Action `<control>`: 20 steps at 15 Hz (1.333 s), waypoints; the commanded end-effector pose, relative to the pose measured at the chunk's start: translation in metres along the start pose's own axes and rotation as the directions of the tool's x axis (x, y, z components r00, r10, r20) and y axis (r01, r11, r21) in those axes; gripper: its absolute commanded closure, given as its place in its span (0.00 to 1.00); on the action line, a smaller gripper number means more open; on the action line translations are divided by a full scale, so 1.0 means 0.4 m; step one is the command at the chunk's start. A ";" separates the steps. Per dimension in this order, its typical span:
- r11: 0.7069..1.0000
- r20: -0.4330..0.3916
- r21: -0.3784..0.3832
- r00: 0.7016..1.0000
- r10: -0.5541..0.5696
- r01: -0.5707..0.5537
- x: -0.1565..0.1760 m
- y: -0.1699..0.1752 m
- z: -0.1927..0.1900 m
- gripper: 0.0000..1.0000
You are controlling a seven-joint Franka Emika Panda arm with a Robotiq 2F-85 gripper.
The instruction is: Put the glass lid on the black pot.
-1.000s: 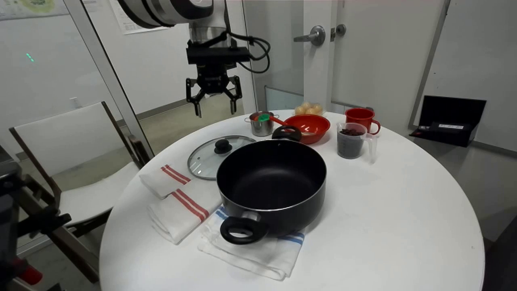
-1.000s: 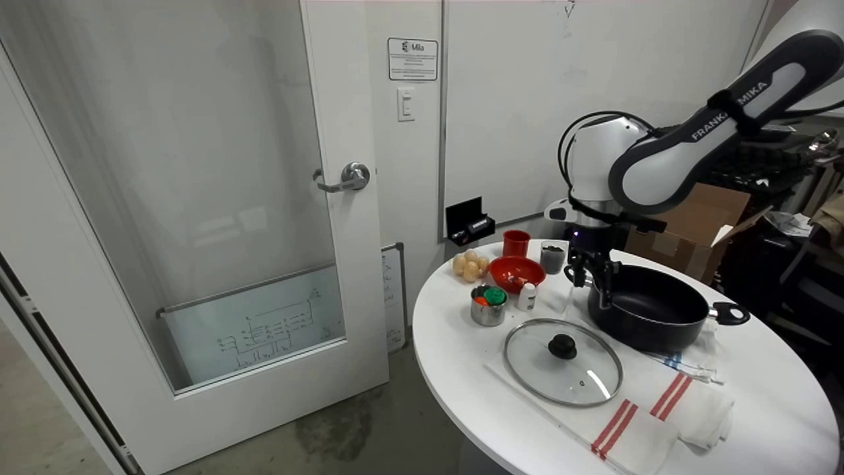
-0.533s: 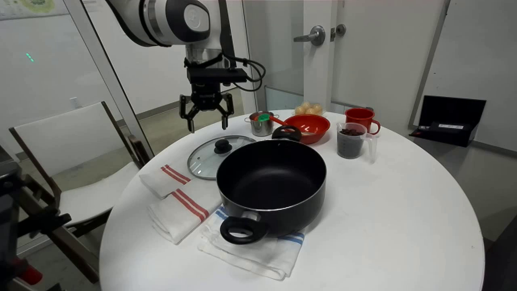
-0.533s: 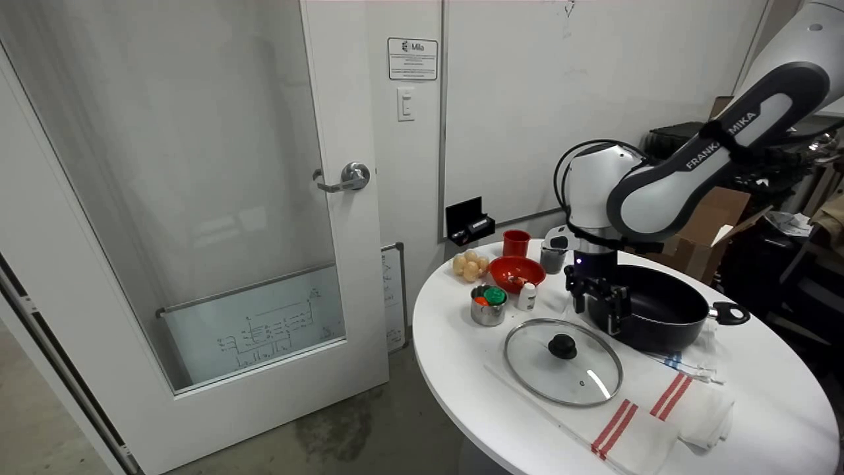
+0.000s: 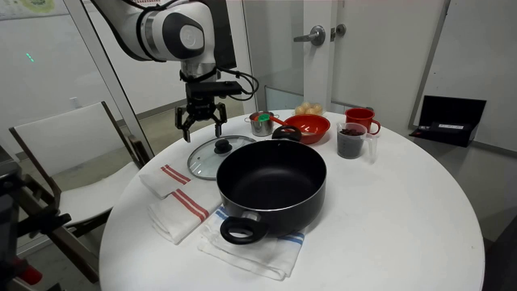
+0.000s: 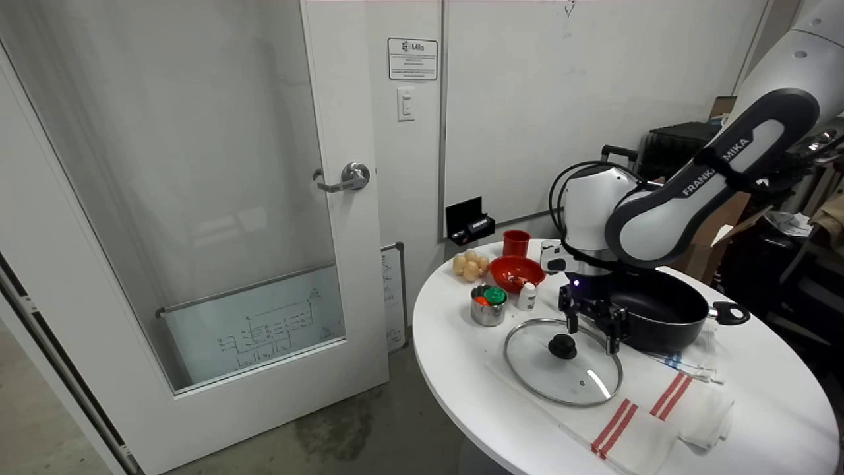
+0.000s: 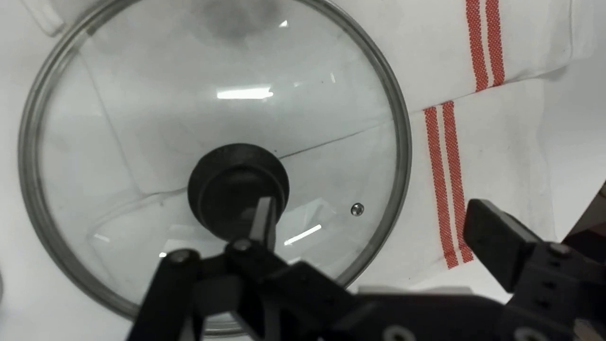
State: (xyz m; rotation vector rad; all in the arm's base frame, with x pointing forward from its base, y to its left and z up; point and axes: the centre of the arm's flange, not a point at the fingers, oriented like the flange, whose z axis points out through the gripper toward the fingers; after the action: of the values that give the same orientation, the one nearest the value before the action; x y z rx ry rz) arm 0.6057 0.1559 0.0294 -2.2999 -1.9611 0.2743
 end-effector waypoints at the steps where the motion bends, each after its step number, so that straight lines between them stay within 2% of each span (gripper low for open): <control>1: 0.997 -0.002 -0.043 0.998 -0.065 0.065 0.012 0.026 0.045 0.00; 8: 0.985 -0.008 -0.116 0.991 -0.133 0.131 0.032 0.059 0.073 0.00; 20: 0.980 -0.011 -0.133 0.989 -0.149 0.146 0.023 0.095 0.086 0.00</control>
State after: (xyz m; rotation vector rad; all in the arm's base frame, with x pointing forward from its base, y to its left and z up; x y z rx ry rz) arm 0.6280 0.1571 -0.0051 -2.2194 -2.1390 0.1357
